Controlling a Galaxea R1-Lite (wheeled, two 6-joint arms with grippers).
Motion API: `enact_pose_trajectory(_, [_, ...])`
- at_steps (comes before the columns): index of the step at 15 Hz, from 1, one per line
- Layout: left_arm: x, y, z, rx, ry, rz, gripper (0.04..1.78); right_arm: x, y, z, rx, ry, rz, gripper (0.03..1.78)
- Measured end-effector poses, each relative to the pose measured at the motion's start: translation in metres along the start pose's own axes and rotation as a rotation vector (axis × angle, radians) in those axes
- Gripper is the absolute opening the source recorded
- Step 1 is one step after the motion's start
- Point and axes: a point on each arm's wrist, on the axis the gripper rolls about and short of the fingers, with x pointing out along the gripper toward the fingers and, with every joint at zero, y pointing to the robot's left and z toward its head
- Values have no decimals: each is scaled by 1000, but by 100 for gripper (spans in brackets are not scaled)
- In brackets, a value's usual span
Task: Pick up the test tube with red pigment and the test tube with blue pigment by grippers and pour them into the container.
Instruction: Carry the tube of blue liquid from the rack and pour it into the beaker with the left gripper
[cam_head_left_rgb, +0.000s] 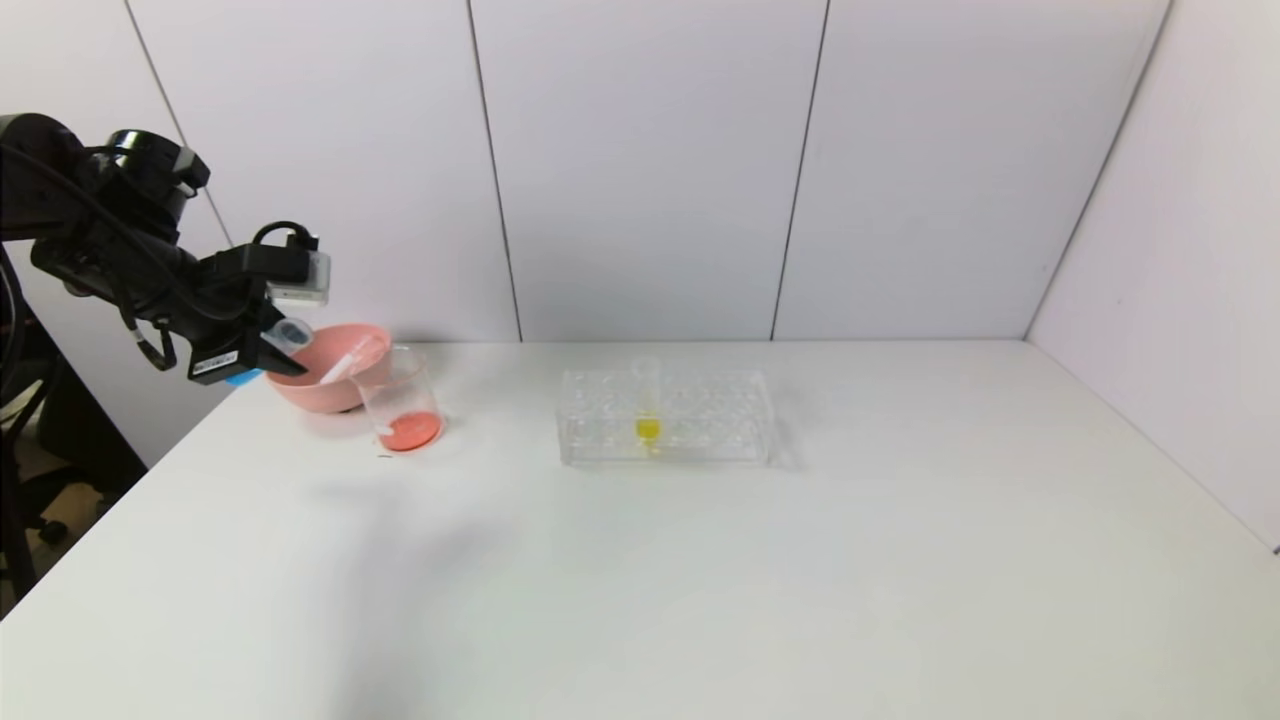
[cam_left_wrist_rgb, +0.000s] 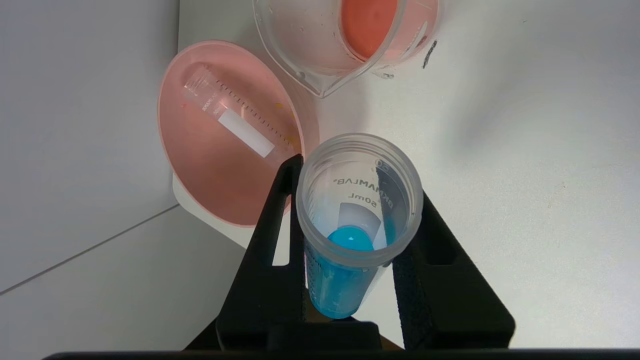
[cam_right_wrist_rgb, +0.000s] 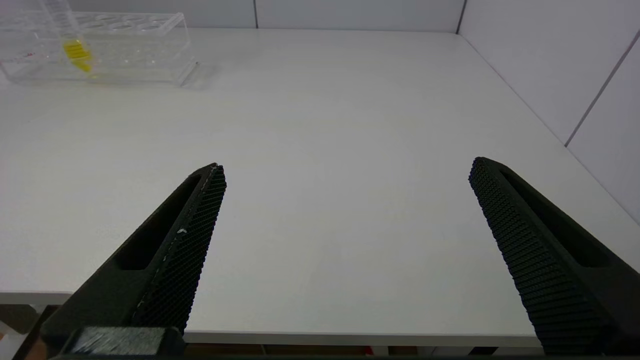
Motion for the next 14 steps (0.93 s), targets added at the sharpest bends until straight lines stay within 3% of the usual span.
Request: enact_pose_trajectory(14, [-3,-7,14,5,1,-42,50,0,0,0,0,0,1,177])
